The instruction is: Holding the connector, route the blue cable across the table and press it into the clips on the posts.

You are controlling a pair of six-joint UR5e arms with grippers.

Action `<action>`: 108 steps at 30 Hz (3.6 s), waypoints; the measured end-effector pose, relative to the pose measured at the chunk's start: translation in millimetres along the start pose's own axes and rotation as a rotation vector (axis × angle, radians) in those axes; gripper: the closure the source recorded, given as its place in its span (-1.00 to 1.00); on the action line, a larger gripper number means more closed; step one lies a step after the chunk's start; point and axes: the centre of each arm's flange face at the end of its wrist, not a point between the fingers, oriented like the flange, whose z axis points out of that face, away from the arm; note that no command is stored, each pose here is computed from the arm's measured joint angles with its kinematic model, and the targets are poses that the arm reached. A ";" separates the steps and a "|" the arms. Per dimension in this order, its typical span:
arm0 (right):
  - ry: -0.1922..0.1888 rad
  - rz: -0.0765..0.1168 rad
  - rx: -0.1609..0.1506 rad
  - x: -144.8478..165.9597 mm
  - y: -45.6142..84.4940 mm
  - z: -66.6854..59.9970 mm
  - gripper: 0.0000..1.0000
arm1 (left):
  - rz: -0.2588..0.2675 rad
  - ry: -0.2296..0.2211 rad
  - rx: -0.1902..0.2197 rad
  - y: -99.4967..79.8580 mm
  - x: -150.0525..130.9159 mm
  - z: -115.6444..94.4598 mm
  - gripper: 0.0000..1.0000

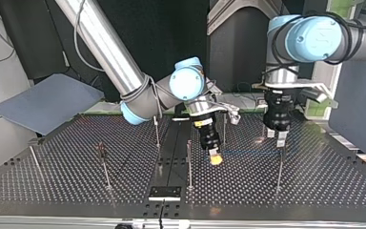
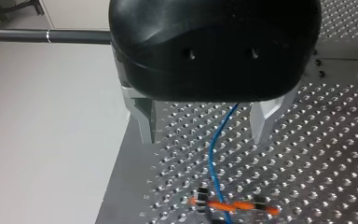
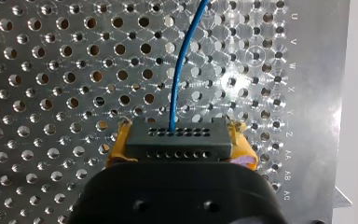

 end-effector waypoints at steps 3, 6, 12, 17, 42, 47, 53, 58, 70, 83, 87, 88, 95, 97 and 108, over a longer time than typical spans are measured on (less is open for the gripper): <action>0.000 0.000 0.000 0.0 0.0 0.0 1.00 | -0.001 -0.013 0.003 -1.5 -7.0 2.8 -1.00; 0.000 0.000 0.000 -0.4 0.1 0.1 1.00 | -0.002 -0.024 0.009 -2.9 -12.3 5.4 -1.00; -0.001 0.000 0.000 -0.4 0.1 0.1 1.00 | -0.002 -0.013 0.031 -5.3 -8.0 11.1 -1.00; -0.002 0.000 -0.001 -0.4 0.9 0.2 1.00 | 0.013 0.015 0.026 -5.0 4.8 19.4 -1.00; -0.003 0.005 -0.002 -1.5 1.7 0.5 1.00 | 0.017 0.010 0.038 -21.6 1.3 58.1 -1.00; -0.003 0.007 -0.001 -1.4 0.6 0.2 1.00 | 0.031 0.024 0.031 -25.4 7.8 70.1 -1.00; -0.003 0.007 0.000 -1.4 0.3 0.0 1.00 | 0.035 0.037 0.025 -26.5 19.8 83.9 -1.00; -0.004 0.007 0.000 -1.6 0.5 0.0 1.00 | 0.035 0.044 0.001 -24.3 23.2 85.5 -1.00; -0.008 0.006 -0.002 -1.9 1.5 0.0 1.00 | 0.033 0.054 -0.029 -22.3 24.4 83.8 0.97; -0.023 0.007 0.002 -4.3 -0.8 -2.7 1.00 | 0.039 0.130 -0.085 -21.5 46.3 61.8 0.97; -0.036 0.006 0.006 -9.6 -3.2 -5.7 1.00 | 0.032 0.117 -0.103 -20.6 45.3 47.9 0.97; -0.040 0.005 0.006 -11.6 -3.2 -6.5 1.00 | 0.028 0.110 -0.104 -20.5 44.4 45.0 0.97; -0.092 -0.005 -0.001 -37.6 1.9 -16.0 1.00 | 0.002 0.081 -0.106 -24.3 38.8 20.2 0.97; -0.112 -0.009 -0.001 -46.6 3.1 -19.9 1.00 | 0.001 0.083 -0.107 -26.3 40.7 11.1 0.97; -0.149 -0.015 0.002 -59.7 2.7 -28.0 1.00 | 0.002 0.145 -0.115 -34.3 87.5 -20.5 0.97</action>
